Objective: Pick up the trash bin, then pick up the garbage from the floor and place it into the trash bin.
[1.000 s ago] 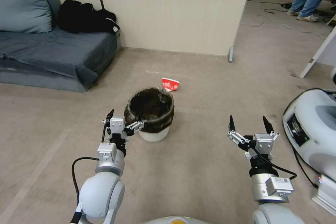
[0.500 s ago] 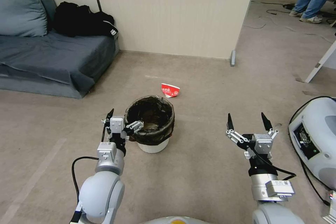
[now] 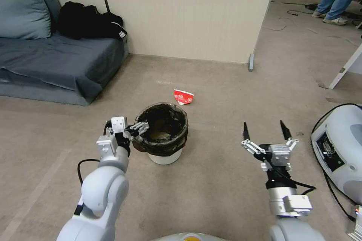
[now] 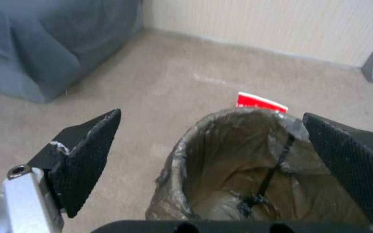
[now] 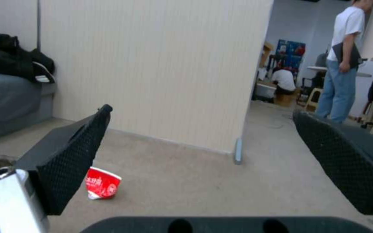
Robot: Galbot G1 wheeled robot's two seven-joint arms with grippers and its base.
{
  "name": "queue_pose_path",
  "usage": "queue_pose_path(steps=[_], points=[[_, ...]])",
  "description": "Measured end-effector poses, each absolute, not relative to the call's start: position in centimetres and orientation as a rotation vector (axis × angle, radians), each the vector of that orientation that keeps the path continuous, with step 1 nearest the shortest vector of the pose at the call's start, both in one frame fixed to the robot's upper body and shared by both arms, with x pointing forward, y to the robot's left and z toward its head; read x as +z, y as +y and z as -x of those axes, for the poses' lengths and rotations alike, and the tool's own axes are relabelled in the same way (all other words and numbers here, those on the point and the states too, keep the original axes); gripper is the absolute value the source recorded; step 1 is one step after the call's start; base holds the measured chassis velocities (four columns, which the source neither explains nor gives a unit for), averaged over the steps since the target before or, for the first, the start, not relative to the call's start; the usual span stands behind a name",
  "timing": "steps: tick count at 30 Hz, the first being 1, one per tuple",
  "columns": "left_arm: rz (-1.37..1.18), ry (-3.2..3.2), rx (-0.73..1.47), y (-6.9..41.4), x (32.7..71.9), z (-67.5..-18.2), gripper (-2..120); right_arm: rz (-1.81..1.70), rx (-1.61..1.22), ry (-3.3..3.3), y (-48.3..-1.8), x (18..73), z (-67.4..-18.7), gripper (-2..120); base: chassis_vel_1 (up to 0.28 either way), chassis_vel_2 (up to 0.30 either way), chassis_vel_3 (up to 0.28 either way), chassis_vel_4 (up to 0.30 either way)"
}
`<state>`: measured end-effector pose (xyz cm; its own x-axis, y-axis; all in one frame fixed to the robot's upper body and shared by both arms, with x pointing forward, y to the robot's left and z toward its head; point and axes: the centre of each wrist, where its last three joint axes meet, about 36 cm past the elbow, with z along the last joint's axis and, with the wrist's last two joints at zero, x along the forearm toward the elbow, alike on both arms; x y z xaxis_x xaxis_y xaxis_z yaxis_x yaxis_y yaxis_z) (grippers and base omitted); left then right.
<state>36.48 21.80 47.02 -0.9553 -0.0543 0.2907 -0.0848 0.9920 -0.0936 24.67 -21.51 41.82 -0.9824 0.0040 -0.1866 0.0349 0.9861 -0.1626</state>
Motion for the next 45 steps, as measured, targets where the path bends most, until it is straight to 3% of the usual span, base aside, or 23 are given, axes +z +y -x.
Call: queue_pose_path(steps=[14, 33, 35, 37, 38, 45], points=[[-0.111, -2.703, 0.197, 21.4, 44.4, -41.5, 97, -0.006, -0.277, 2.954, -21.4, 41.4, -24.7, 100, 0.000, 0.000, 0.000, 0.000], [-0.194, -2.584, 0.154, 21.3, 39.9, -44.2, 93, 0.008, -0.282, 2.960, -21.3, 40.7, -24.7, 100, 0.000, 0.000, 0.000, 0.000], [-0.201, -2.556, 0.145, 21.2, 39.2, -44.3, 82, 0.012, -0.284, 2.960, -21.3, 40.6, -24.7, 100, 0.000, 0.000, 0.000, 0.000], [-0.201, -2.550, 0.145, 21.2, 39.1, -44.2, 80, 0.012, -0.285, 2.959, -21.3, 40.6, -24.7, 100, 0.000, 0.000, 0.000, 0.000], [-0.201, -2.535, 0.146, 21.1, 38.8, -44.1, 72, 0.012, -0.286, 2.959, -21.2, 40.6, -24.7, 100, 0.000, 0.000, 0.000, 0.000], [-0.189, -2.495, 0.173, 20.8, 38.2, -43.5, 50, -0.008, -0.292, 2.960, -21.1, 40.6, -24.7, 100, 0.000, 0.000, 0.000, 0.000]])
